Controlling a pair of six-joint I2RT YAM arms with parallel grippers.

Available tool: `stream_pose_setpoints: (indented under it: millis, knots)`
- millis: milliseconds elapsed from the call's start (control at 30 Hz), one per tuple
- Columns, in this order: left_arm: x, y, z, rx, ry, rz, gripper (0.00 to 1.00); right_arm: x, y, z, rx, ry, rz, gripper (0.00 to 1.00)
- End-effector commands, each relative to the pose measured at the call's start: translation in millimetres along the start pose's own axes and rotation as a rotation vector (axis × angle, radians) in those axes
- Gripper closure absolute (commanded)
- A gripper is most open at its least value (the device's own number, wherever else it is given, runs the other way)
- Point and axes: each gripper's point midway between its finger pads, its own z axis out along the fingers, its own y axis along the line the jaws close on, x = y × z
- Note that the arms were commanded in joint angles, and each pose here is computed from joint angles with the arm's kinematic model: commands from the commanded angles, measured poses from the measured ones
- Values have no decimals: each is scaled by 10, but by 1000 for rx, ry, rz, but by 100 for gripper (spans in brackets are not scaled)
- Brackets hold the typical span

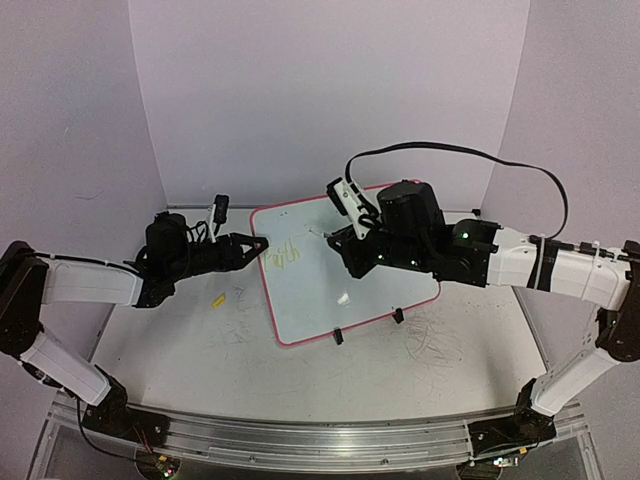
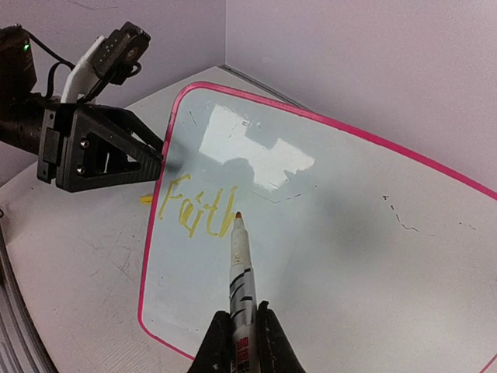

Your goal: Write a sentence on the whiteboard

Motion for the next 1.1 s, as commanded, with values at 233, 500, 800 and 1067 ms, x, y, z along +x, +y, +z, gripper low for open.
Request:
stream_pose_setpoints:
  millis: [233, 500, 800, 1067]
  knots:
    - [-303, -3, 66, 32, -45, 26, 57, -88, 87, 112, -32, -16, -38, 100]
    - [-300, 13, 115, 41, -34, 77, 66, -82, 61, 127, -19, -14, -38, 100]
    - [-236, 39, 93, 34, -25, 161, 81, -85, 46, 128, -14, -13, -36, 100]
    - [-146, 60, 88, 42, -2, 201, 96, -33, 100, 226, -33, 24, -48, 100]
